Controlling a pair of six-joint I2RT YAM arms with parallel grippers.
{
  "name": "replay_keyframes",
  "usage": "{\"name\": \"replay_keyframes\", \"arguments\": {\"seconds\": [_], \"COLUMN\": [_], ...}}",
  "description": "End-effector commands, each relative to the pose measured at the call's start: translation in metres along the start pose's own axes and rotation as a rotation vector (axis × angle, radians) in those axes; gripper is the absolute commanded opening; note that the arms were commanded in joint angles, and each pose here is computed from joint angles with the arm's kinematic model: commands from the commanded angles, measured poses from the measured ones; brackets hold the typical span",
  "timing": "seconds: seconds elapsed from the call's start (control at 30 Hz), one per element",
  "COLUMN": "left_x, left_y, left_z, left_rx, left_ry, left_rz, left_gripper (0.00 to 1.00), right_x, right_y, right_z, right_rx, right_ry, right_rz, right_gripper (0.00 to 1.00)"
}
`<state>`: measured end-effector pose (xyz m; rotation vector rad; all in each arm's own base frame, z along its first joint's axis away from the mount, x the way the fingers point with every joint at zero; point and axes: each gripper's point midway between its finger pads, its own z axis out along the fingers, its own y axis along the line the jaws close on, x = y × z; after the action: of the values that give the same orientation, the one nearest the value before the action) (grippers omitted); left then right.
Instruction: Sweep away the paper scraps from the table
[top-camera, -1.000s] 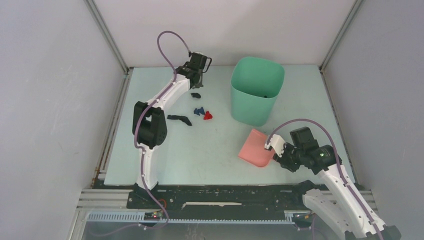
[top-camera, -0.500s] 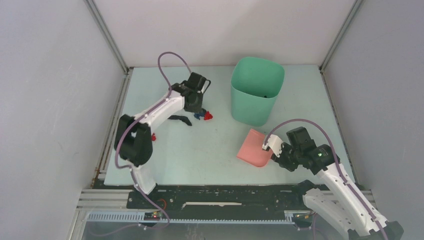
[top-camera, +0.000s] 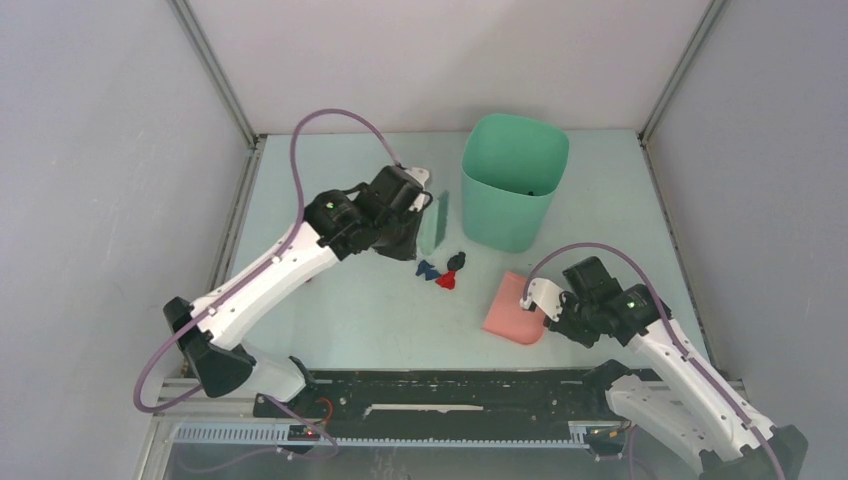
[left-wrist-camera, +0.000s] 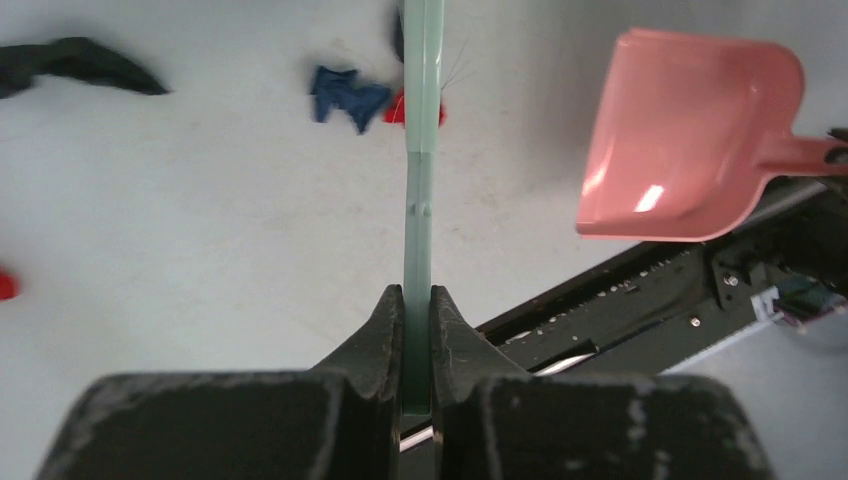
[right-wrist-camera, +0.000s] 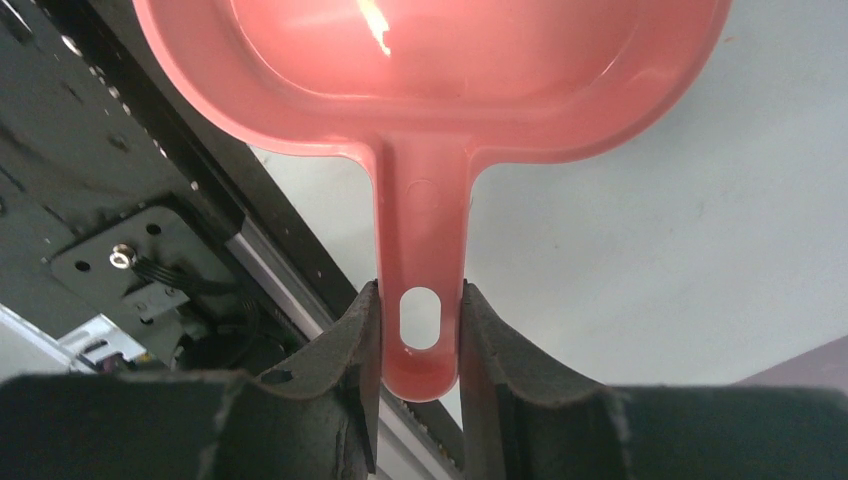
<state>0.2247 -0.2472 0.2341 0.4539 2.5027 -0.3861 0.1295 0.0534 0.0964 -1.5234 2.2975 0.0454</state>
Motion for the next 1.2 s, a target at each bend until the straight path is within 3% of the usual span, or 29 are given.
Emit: {"name": "replay_keyframes", "arguments": {"seconds": [0.0, 0.27, 0.4, 0.63, 0.83, 1.17], "left_x": [-0.009, -0.004, 0.012, 0.037, 0.059, 0.07], "left_y": [0.046, 0.077, 0.077, 0.061, 0.021, -0.041], "left_z": [-0.039, -0.011, 0.014, 0.047, 0.064, 0.037], "left_rx": [-0.212, -0.417, -0.419, -0.324, -0.088, 0.186], "left_ry": [0.014, 0.201, 0.31, 0.444, 0.485, 0.46], "left_rz": [0.064, 0.238, 0.272, 0.272, 0.199, 0.142], "left_gripper": [0.0, 0.0, 0.0, 0.0, 0.0, 0.0], "right_x": [0.006, 0.002, -0.005, -0.026, -0.038, -0.06], "right_y": [-0.009, -0.01, -0.001, 0.002, 0.002, -0.001], "right_z": [-0.004, 0.002, 0.01, 0.032, 0.053, 0.071], "right_rx": [0.017, 0.001, -0.045, -0.088, -0.105, -0.121], "right_ry": [0.073, 0.131, 0.138, 0.133, 0.147, 0.151], "right_rz": [-0.053, -0.043, -0.04, 0.005, 0.047, 0.071], "right_gripper": [0.0, 0.0, 0.0, 0.0, 0.0, 0.0]}}
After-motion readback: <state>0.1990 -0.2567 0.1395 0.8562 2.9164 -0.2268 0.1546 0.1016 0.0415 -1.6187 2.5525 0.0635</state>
